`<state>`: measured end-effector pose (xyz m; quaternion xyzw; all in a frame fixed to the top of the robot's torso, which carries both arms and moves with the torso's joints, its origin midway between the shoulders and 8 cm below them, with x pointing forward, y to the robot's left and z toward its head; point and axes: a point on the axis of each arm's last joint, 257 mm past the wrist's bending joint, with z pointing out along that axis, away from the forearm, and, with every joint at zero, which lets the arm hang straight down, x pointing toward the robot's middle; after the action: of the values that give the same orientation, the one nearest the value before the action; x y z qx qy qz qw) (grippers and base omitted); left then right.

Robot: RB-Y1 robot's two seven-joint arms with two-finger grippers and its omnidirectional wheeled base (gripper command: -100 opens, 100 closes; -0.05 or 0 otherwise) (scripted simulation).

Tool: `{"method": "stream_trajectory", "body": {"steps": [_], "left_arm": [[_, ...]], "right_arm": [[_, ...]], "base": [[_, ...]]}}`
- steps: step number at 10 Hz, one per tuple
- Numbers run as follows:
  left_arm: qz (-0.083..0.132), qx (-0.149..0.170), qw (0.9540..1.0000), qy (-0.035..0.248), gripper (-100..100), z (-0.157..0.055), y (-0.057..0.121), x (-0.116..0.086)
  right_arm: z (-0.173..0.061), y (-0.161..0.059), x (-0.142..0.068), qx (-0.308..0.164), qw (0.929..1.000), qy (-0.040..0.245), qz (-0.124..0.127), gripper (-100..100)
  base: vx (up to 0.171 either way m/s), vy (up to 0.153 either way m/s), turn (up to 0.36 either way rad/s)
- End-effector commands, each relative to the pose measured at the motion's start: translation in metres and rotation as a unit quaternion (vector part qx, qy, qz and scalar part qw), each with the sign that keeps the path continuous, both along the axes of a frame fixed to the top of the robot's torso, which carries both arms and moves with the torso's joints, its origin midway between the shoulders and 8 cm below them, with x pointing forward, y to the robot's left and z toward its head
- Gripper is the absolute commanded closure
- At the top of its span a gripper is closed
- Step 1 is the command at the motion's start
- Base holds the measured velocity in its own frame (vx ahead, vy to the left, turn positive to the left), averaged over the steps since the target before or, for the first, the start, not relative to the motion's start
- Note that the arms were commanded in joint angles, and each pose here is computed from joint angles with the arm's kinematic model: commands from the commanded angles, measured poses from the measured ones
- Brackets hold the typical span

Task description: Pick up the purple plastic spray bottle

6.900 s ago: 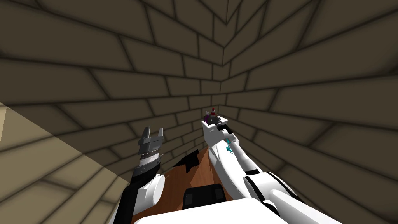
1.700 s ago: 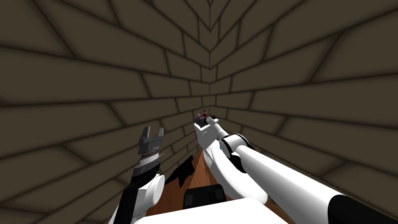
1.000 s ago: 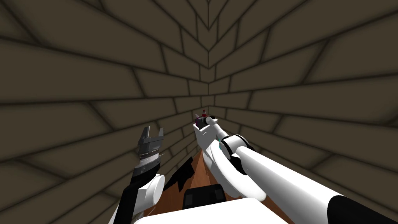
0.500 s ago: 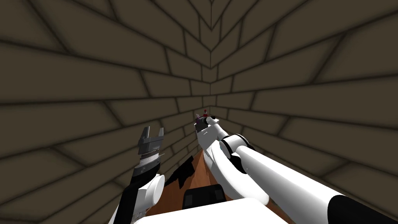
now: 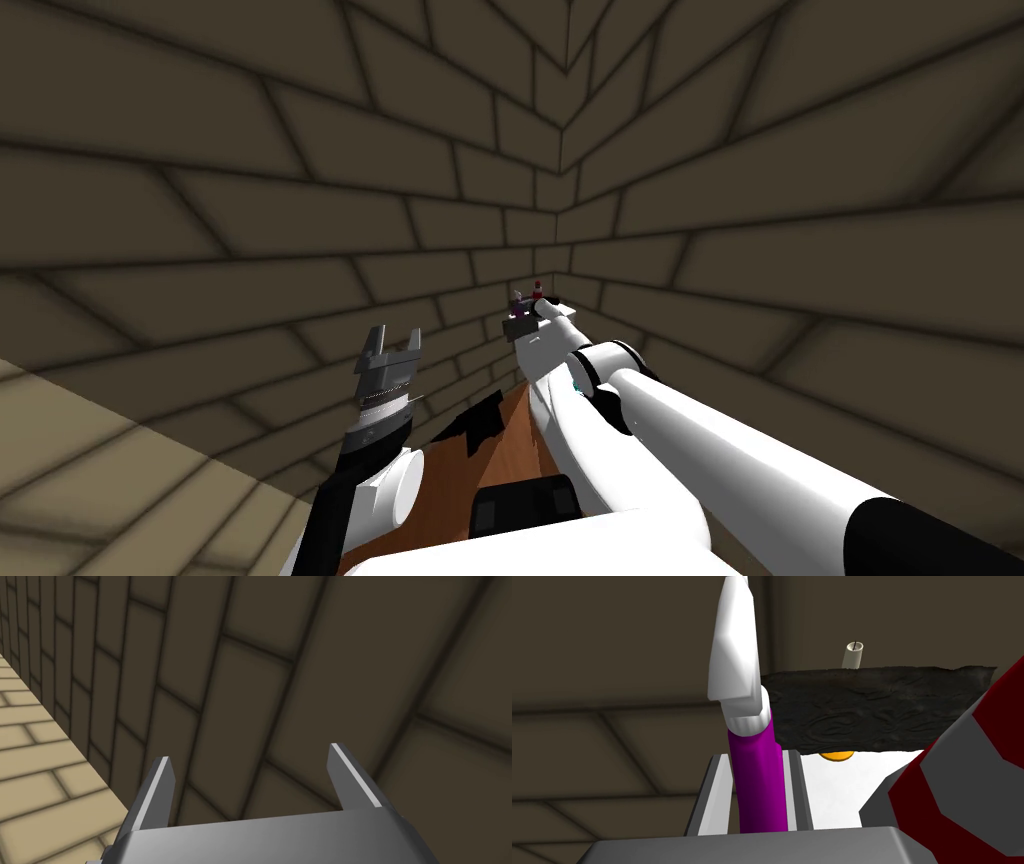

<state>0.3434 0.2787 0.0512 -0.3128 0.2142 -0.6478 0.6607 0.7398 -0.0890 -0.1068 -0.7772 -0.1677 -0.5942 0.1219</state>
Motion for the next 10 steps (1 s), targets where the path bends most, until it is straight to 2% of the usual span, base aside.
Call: {"method": "stream_trajectory", "body": {"steps": [1,4,5,6,9,10], "left_arm": [[0.0,0.0,1.0,0.0,0,0.0,0.0,0.0],[0.0,0.0,1.0,0.0,0,0.0,0.0,0.0],[0.0,0.0,1.0,0.0,0,0.0,0.0,0.0],[0.0,0.0,1.0,0.0,0,0.0,0.0,0.0],[0.0,0.0,1.0,0.0,0,0.0,0.0,0.0],[0.0,0.0,1.0,0.0,0,0.0,0.0,0.0]], "right_arm": [[-0.002,-0.021,0.006,-0.003,0.9997,0.0,-0.025,100],[0.0,-0.068,0.018,-0.001,0.9967,-0.003,-0.082,100],[0.0,-0.068,0.018,-0.002,0.9967,-0.003,-0.082,100],[0.001,-0.082,0.021,0.001,0.995,-0.004,-0.099,100],[0.0,-0.081,0.021,0.0,0.9952,-0.005,-0.098,100],[0.0,-0.081,0.021,0.0,0.9951,-0.005,-0.098,0]], "base": [[-0.074,-0.073,0.235],[-0.115,-0.127,0.422],[-0.09,-0.099,0.153],[-0.077,-0.062,0.221],[-0.034,-0.023,0.037],[0.0,0.0,0.0]]}}
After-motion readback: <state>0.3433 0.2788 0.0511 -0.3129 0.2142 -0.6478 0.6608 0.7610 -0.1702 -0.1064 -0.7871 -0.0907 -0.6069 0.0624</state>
